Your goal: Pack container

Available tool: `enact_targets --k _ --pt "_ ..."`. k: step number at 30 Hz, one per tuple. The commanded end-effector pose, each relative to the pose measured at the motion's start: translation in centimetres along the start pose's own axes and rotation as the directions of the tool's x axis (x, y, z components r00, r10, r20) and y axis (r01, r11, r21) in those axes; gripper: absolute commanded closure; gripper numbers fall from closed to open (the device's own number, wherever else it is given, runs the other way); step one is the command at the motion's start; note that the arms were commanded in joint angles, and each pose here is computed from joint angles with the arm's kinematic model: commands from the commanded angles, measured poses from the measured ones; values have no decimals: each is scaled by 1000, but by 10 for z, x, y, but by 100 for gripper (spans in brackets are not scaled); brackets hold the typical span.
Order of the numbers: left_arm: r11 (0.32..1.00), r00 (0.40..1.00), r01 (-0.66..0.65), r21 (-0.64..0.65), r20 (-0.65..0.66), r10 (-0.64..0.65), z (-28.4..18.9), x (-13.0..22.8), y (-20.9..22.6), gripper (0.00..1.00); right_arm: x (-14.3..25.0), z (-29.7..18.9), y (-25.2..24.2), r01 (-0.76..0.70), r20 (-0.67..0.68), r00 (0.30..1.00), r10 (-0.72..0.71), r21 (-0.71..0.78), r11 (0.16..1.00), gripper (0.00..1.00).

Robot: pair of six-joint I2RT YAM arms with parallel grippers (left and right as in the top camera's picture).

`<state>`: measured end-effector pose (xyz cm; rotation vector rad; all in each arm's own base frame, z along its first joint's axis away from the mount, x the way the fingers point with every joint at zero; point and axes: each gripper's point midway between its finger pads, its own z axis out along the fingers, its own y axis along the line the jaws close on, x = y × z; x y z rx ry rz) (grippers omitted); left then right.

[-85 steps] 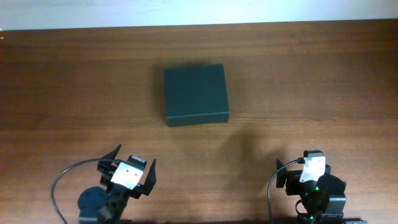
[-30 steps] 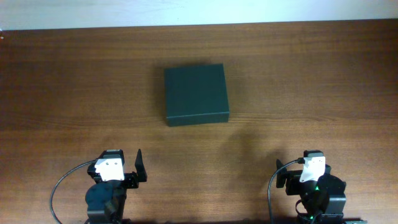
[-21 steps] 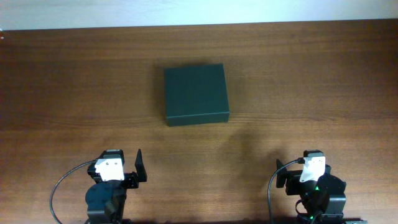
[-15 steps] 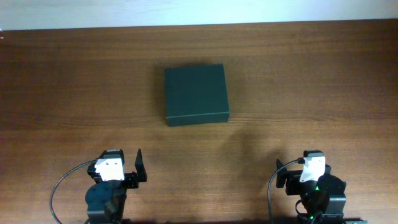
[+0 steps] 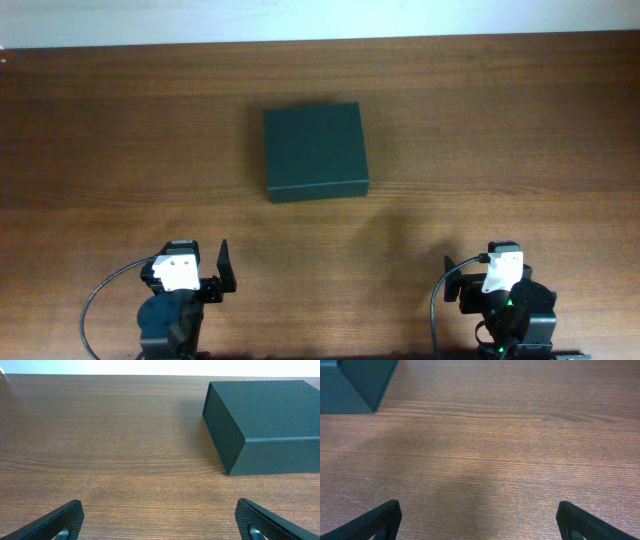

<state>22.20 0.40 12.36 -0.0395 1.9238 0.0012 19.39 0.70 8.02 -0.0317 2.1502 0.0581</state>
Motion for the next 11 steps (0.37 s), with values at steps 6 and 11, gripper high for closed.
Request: enact_targets --k 6,11 --pt "1000 1000 15 -14 7 -15 0 1 3 1 1 1 -1 -10 2 1000 10 1 1000 1" --pt "1000 1000 15 -14 7 -15 0 1 3 1 1 1 -1 -11 3 1000 11 1 1000 1"
